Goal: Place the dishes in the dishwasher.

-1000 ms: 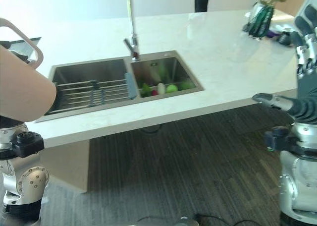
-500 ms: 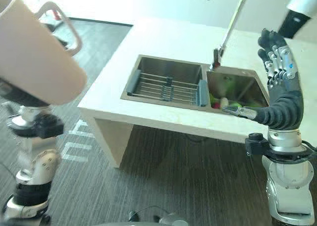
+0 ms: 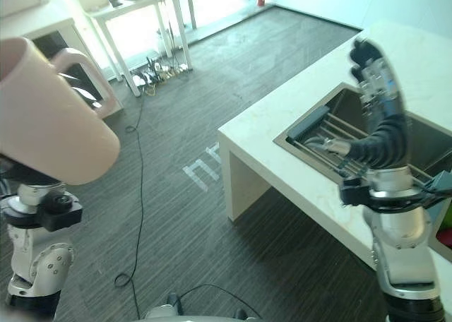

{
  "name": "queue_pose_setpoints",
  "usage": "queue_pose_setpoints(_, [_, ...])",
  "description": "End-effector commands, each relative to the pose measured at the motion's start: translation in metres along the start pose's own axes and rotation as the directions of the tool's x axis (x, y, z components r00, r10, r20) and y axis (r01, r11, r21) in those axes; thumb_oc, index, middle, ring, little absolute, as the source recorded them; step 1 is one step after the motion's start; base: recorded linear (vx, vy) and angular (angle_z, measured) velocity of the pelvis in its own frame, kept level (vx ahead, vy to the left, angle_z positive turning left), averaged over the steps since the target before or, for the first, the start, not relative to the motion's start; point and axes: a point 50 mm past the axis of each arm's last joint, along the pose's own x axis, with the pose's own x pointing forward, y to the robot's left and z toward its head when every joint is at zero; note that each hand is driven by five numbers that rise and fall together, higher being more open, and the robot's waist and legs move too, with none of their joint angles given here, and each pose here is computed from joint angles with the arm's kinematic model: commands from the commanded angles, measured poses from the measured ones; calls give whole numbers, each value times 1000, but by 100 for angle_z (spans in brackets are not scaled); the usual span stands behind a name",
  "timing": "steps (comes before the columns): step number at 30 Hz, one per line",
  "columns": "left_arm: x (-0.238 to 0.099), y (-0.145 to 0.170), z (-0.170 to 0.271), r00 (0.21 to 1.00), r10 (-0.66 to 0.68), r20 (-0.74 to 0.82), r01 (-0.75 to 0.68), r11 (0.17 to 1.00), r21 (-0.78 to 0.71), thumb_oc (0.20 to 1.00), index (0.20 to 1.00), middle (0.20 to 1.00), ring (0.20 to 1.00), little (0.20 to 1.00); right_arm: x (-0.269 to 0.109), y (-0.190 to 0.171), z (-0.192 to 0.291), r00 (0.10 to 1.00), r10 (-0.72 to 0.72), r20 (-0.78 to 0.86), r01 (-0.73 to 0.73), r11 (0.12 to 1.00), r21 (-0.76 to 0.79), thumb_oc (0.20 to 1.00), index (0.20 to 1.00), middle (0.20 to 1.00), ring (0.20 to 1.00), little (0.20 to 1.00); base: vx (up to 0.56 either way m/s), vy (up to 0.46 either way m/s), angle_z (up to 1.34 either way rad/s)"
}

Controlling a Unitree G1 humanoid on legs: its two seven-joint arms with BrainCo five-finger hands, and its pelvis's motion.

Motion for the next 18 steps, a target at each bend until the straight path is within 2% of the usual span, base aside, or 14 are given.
queue_pose_setpoints(1, [7,9,11,997,7,81,-8,1000,13,200,200,200,200,200,-2,-4,11,996,-45,73,44,999,15,1000,1000,1000,1000,1000,-109,328,70])
queue_pose_setpoints(5, [9,9,8,997,-3,81,4,1000,-6,200,200,200,200,200,0,-4,8,995,-83,61,84,996,-13,1000,1000,1000,1000,1000,-147,399,106])
queue_pose_setpoints(8, [15,11,10,995,-7,98,7,1000,6,200,200,200,200,200,-1,1,4,992,-117,52,117,993,-8,1000,1000,1000,1000,1000,-175,694,66])
queue_pose_setpoints(13, [19,7,14,995,-20,96,21,1000,-9,200,200,200,200,200,-9,4,5,992,-124,32,125,992,-26,1000,1000,1000,1000,1000,-72,441,34])
queue_pose_setpoints(15, [22,4,7,996,-33,77,38,998,-59,200,200,200,200,200,-16,3,3,992,-126,-6,125,991,-52,1000,1000,1000,1000,1000,-10,491,40])
queue_pose_setpoints(18, [24,0,-1,996,-55,68,62,991,-119,200,200,200,200,200,-24,-10,2,991,-122,-50,118,989,-85,1000,1000,1000,1000,1000,50,64,123])
